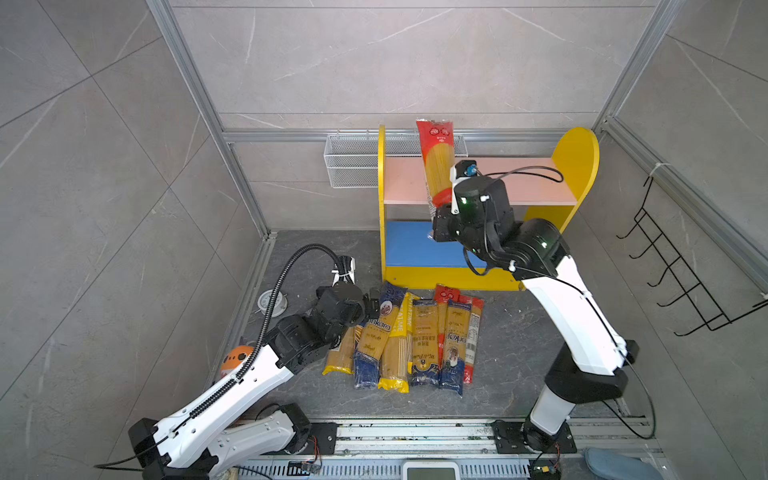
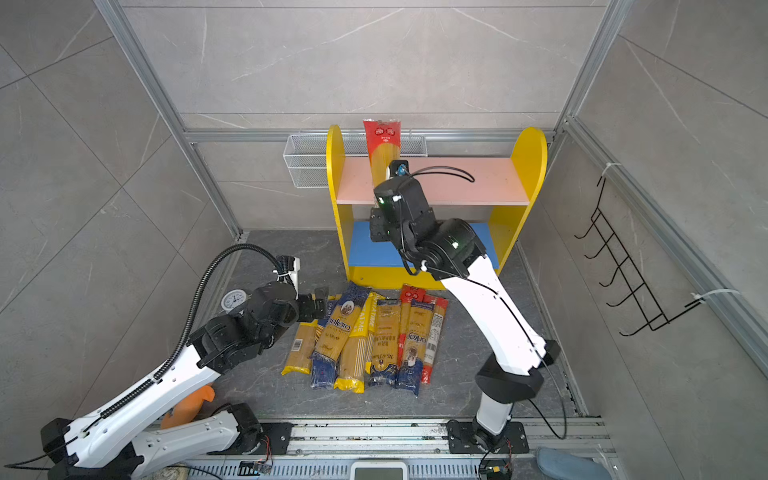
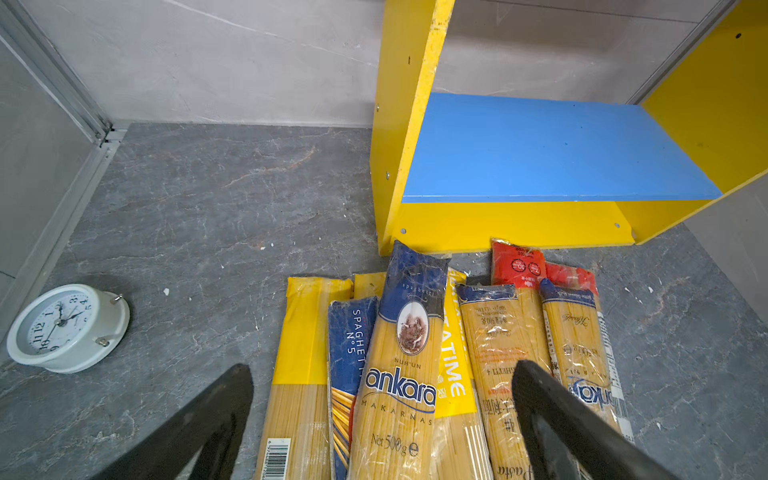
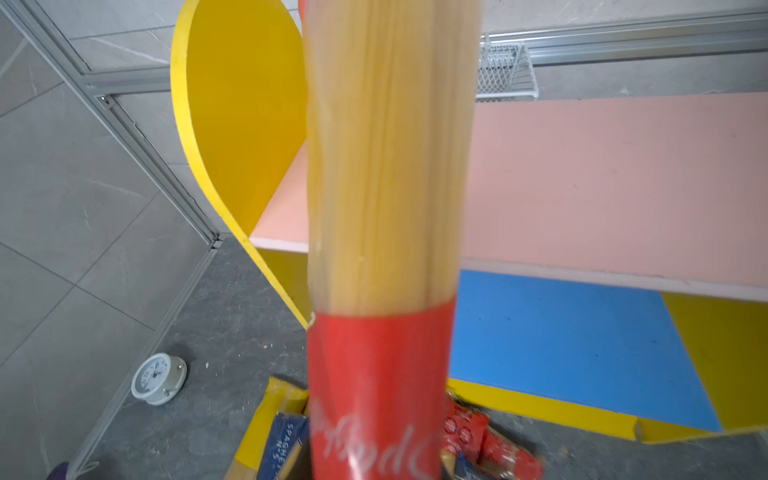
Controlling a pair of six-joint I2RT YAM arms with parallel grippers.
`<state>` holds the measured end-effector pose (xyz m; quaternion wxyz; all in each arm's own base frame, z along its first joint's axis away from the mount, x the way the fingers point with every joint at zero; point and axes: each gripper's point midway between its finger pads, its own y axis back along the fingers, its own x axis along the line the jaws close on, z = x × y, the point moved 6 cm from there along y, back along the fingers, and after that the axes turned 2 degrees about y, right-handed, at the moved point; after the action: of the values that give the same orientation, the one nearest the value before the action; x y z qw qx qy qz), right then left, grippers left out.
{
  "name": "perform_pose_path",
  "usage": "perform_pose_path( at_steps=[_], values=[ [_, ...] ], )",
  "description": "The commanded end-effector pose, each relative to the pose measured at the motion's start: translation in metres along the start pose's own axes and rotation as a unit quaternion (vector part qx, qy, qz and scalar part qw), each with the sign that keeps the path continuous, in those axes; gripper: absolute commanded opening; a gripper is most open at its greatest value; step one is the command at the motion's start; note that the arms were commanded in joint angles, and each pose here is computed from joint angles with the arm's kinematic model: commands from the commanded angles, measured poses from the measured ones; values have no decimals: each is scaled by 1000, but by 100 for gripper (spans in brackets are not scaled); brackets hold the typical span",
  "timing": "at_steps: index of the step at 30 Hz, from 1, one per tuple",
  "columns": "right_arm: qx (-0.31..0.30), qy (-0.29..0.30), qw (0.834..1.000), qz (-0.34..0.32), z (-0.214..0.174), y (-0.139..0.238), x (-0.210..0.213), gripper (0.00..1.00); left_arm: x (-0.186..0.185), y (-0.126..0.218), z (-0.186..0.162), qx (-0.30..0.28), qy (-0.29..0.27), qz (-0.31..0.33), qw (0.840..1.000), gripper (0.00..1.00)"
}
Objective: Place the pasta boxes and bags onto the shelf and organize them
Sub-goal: 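Carry the red packet up onto the pink upper shelf with the right gripper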
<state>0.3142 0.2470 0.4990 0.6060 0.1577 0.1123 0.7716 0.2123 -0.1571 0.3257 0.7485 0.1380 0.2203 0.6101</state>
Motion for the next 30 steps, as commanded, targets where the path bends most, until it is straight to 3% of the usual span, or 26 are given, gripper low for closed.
perform_pose_path(
  at_steps=[1,10,23,25,30],
  values=[
    [-129,-63,988,56,61,10,14,0,5,15,18,-30,-5,6,1000,100],
    [-129,-109,981,98,59,-52,24,0,7,15,19,-33,-17,17,999,100],
    [-115,-146,972,143,49,-98,38,0,6,18,26,-37,-30,17,999,100],
    [-112,-148,972,143,47,-101,39,4,6,19,25,-37,-31,18,999,100],
    [-105,-154,972,142,43,-107,38,30,7,19,25,-36,-32,19,999,100]
  ],
)
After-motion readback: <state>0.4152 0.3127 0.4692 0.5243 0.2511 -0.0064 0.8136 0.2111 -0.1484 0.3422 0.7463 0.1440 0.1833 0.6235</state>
